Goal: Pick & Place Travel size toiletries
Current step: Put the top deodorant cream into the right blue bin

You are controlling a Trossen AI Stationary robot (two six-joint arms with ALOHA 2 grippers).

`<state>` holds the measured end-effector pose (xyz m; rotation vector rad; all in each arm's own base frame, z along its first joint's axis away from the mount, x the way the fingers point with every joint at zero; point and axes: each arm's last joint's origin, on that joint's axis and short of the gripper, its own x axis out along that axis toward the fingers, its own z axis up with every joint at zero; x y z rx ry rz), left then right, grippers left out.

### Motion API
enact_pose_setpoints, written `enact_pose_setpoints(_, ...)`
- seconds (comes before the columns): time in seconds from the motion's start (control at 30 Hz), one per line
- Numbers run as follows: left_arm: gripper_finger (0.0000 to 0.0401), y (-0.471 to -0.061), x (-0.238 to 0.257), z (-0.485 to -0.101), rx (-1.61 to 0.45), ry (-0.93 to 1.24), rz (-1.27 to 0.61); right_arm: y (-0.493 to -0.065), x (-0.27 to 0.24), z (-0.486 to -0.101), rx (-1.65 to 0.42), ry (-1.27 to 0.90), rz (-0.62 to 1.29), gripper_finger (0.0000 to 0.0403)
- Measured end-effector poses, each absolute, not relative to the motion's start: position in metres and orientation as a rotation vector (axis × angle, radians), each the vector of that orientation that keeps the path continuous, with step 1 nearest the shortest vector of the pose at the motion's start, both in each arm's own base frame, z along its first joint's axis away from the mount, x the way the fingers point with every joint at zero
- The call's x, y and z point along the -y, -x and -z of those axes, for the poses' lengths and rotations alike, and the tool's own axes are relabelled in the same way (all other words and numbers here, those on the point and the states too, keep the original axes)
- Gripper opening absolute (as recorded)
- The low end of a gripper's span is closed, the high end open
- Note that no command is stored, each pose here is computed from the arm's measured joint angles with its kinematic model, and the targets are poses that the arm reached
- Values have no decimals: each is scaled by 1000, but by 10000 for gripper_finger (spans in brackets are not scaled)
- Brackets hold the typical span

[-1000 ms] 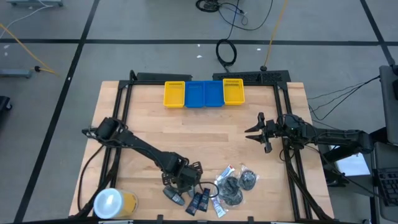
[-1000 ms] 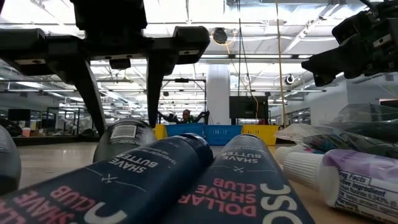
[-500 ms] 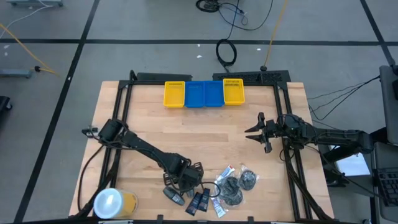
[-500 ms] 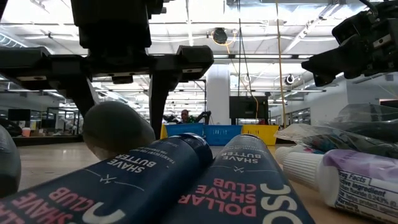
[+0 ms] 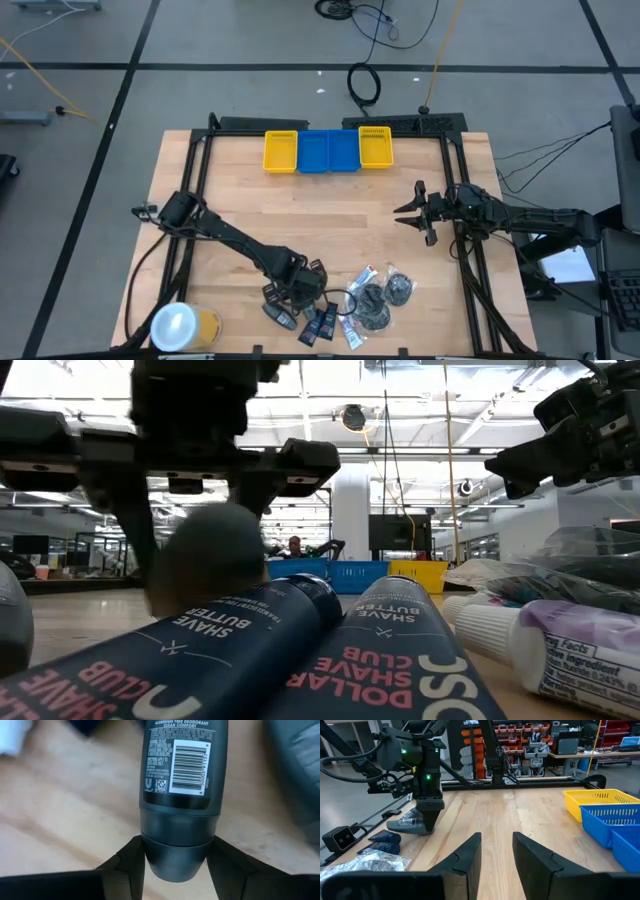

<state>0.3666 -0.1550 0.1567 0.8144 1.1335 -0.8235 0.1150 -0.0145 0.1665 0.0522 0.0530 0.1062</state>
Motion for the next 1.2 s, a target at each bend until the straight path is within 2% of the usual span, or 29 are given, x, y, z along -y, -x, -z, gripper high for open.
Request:
enact_pose_setpoints(0.37, 163, -372, 118, -182, -1194, -668, 510, -115, 15, -165, -67, -57, -106, 105)
enact_pose_setpoints(0.57, 163, -372, 99, -206, -1158, -679, 255, -116, 15, -165, -71, -106, -106, 105)
enact_pose_setpoints(0.83, 163, -380, 80, -230, -1022, -739, -103, -116, 15, -175, 26, -191, -113, 105)
enact_pose_setpoints(1.07, 163, -393, 73, -243, -882, -799, -291, -118, 15, -186, 131, -266, -132, 105)
enact_pose_setpoints(1.2, 163, -398, 72, -249, -817, -819, -321, -123, 15, -186, 128, -308, -139, 105)
